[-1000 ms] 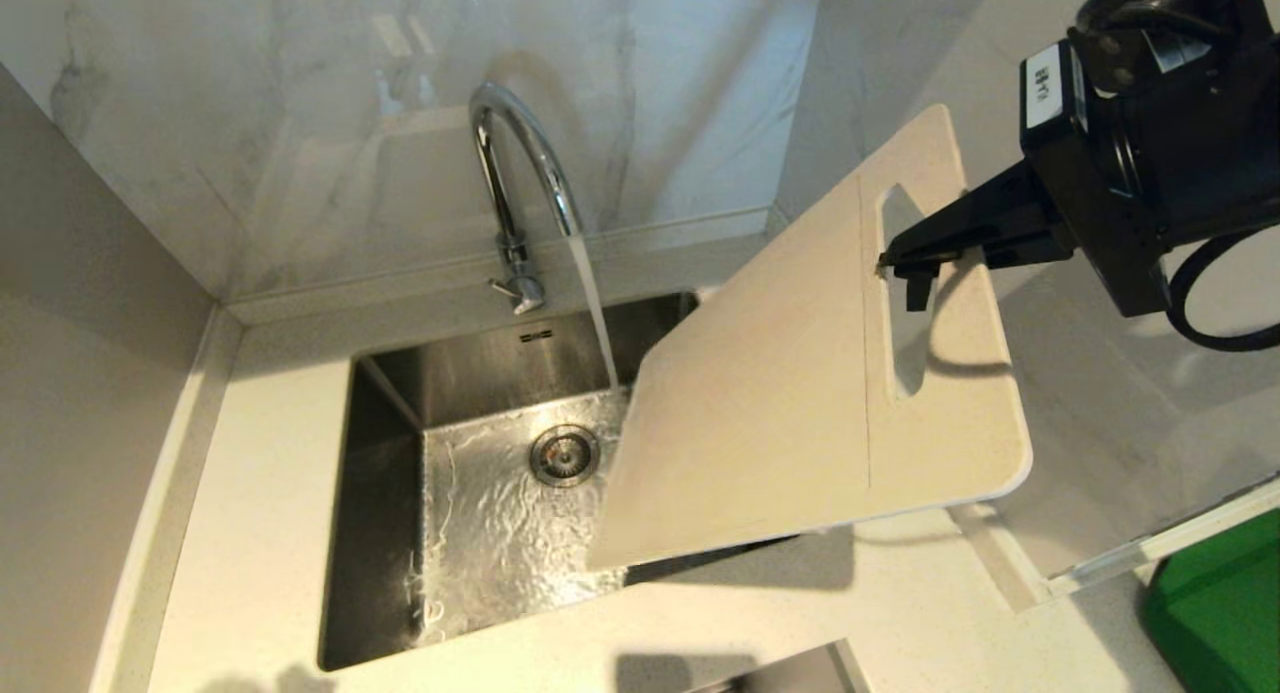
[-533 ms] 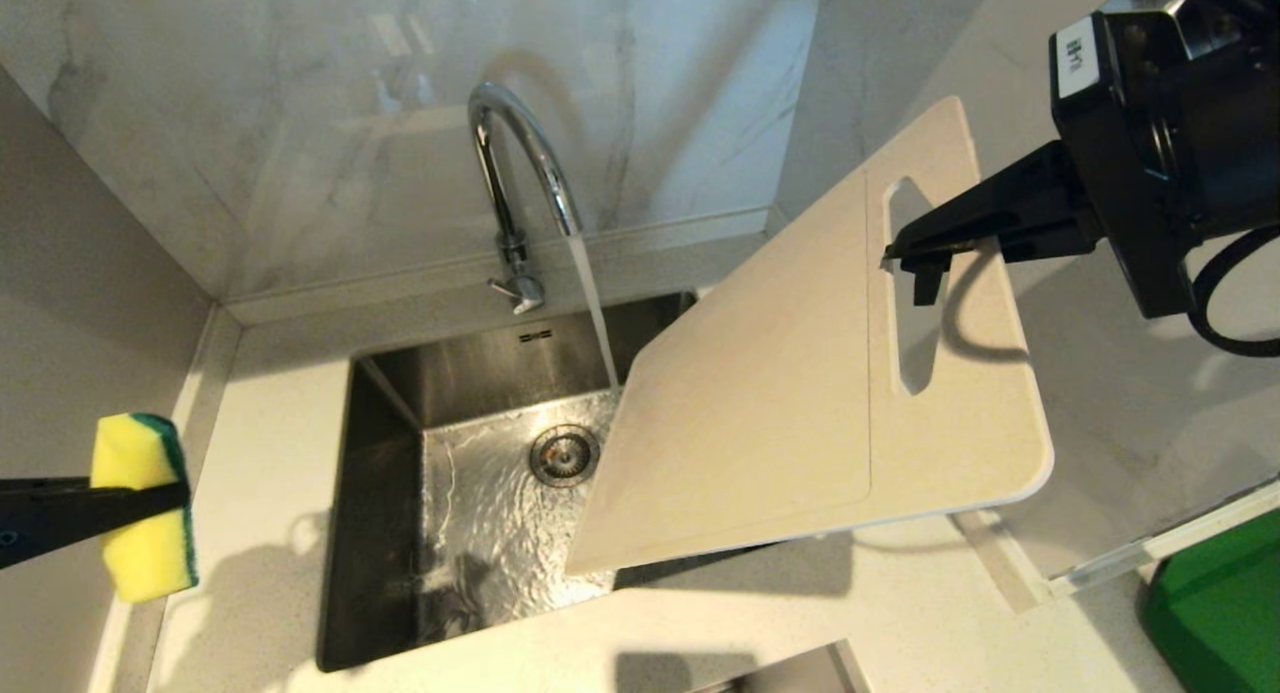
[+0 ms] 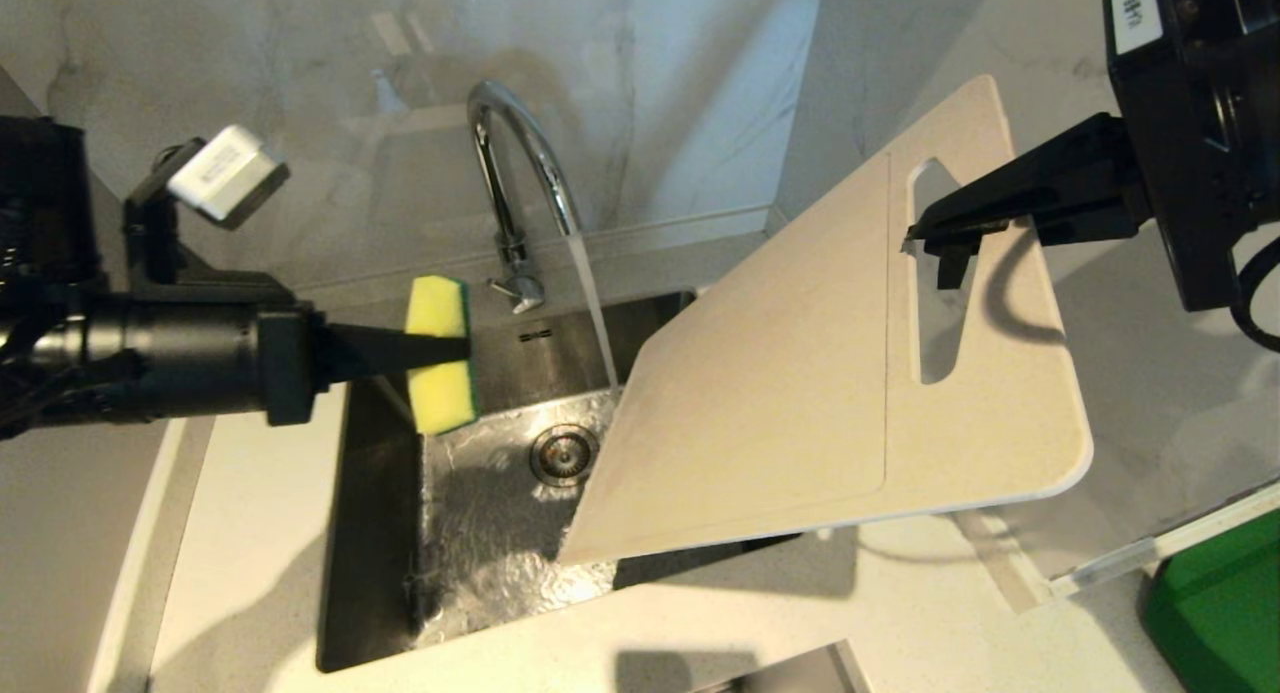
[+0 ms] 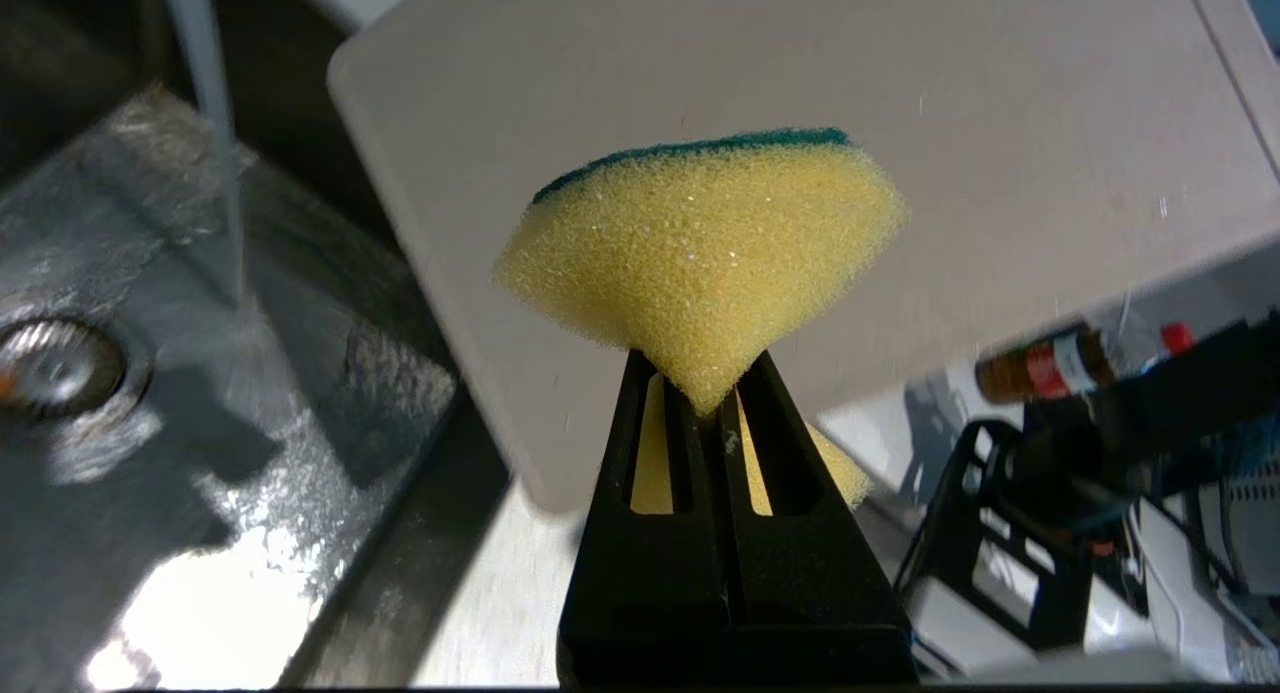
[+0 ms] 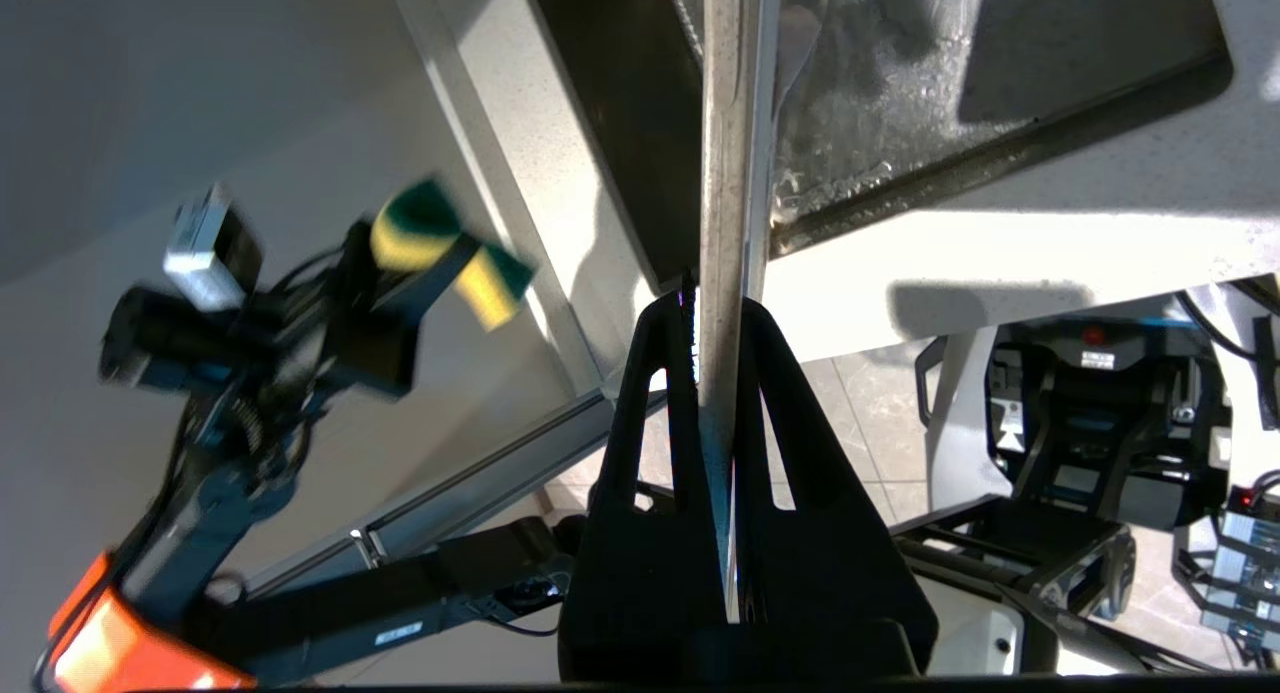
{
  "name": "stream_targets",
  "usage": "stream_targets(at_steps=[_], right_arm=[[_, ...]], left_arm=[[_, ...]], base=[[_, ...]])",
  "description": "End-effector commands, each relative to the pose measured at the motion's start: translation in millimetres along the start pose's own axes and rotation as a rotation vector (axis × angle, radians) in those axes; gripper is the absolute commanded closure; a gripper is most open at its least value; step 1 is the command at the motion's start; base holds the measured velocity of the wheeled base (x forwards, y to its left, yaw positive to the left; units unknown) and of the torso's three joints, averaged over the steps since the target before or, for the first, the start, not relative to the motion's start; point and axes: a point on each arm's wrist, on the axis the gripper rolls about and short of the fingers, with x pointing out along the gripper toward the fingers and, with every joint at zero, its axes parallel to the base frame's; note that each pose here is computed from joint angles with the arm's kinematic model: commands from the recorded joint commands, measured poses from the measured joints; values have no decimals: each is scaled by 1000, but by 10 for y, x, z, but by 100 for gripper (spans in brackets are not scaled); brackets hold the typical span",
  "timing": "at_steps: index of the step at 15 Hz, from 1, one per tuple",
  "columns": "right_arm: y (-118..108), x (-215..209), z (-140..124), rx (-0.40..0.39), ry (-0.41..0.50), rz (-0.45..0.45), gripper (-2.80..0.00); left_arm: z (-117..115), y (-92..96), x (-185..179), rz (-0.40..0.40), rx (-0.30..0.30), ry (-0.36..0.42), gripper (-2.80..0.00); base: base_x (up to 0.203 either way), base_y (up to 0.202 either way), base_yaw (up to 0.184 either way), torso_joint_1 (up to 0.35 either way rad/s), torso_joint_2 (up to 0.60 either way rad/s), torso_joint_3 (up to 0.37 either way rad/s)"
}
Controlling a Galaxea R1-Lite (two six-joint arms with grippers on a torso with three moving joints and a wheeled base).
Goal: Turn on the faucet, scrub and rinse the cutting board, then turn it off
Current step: Scrub the cutting board underwater
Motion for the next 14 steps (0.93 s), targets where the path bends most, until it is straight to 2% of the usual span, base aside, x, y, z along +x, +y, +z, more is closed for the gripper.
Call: stream_targets(at_steps=[1, 2, 4, 6, 8, 11, 14], right_arm=[[-2, 22, 1, 11, 25, 15, 0], [6, 22, -1, 9, 42, 39, 0], [17, 15, 4, 11, 41, 55, 0], [22, 3, 1, 25, 40, 59, 0], [30, -15, -4, 21, 38, 66, 0], [33, -28, -8, 20, 36, 69, 0], [53, -26, 16, 8, 17, 86, 0]], left_arm=[[-51, 145, 672, -2, -10, 32, 0], [-9, 143, 861, 17, 7, 2, 0], [75, -11, 1198, 57, 30, -72, 0], [65, -132, 1415, 76, 23, -95, 0], [37, -181, 1520, 81, -7, -105, 0], [58, -192, 1582, 74, -3, -122, 0], [-31, -255, 1642, 59, -5, -95, 0]], base=[[0, 0, 0, 0, 0, 0], [0, 0, 0, 0, 0, 0], [0, 0, 0, 0, 0, 0], [0, 0, 0, 0, 0, 0], [0, 0, 0, 0, 0, 0], [0, 0, 0, 0, 0, 0], [0, 0, 0, 0, 0, 0]])
